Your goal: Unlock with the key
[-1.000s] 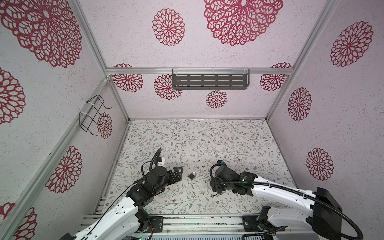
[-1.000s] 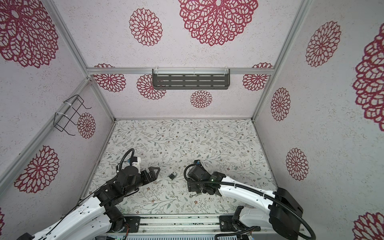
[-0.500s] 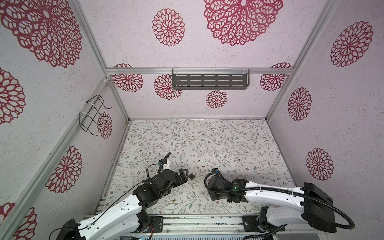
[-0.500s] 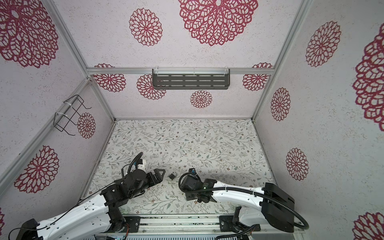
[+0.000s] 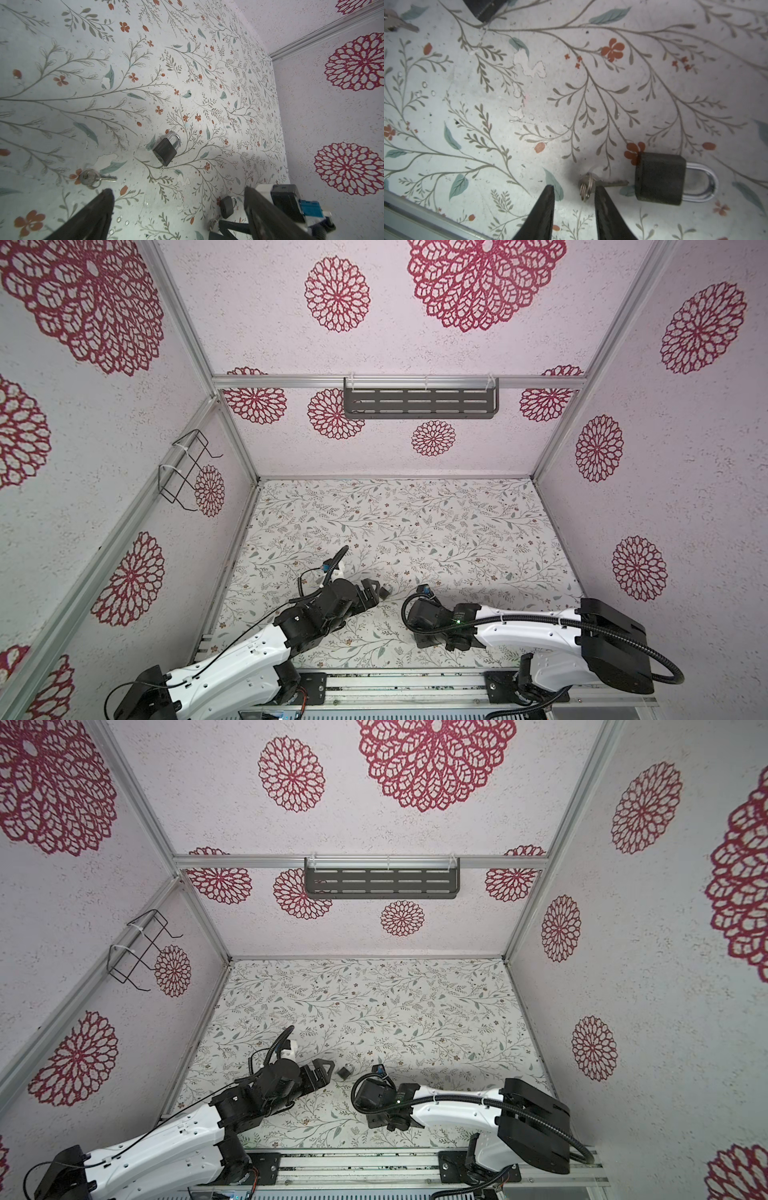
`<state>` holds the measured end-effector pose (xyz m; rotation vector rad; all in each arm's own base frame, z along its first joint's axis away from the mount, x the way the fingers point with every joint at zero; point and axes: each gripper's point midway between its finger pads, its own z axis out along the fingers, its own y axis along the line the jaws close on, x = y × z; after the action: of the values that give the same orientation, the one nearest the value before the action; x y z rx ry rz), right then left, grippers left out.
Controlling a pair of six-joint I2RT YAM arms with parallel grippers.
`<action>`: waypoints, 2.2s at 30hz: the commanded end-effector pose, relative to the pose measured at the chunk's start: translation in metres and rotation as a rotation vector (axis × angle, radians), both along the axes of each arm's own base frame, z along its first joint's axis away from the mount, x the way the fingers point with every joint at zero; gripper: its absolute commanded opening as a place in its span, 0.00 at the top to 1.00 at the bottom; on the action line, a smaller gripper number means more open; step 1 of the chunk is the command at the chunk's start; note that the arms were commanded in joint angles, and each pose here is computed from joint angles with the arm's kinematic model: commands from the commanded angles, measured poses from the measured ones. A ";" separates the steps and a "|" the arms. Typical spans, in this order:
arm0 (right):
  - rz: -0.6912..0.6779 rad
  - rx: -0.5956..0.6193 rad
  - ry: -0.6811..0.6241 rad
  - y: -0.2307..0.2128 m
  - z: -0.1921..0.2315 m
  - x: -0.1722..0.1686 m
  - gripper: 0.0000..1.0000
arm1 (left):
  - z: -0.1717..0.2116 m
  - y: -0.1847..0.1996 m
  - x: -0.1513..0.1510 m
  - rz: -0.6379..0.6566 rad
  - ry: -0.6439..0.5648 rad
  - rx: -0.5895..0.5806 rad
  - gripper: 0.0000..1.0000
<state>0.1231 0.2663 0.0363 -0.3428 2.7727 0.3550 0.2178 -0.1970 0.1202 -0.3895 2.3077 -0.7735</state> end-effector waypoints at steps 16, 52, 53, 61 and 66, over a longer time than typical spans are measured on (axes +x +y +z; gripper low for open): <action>0.007 -0.060 -0.042 -0.002 -0.006 0.007 0.79 | 0.013 -0.019 0.006 -0.016 -0.008 -0.048 0.00; 0.222 0.182 -0.387 0.038 0.144 0.043 0.92 | 0.060 -0.048 -0.003 -0.063 -0.013 -0.417 0.00; 0.216 0.194 -0.393 0.039 0.147 0.045 0.92 | 0.062 -0.050 -0.003 -0.061 -0.017 -0.436 0.00; 0.186 0.298 -0.453 0.043 0.174 0.058 0.93 | 0.076 -0.064 0.005 -0.055 -0.032 -0.548 0.01; 0.162 0.353 -0.460 0.044 0.185 0.065 0.93 | 0.075 -0.062 0.007 -0.037 -0.034 -0.566 0.04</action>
<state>0.1828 0.3047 0.1929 -0.5217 2.2669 0.6100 0.2260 -0.2561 0.1899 -0.5545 2.0787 -1.3852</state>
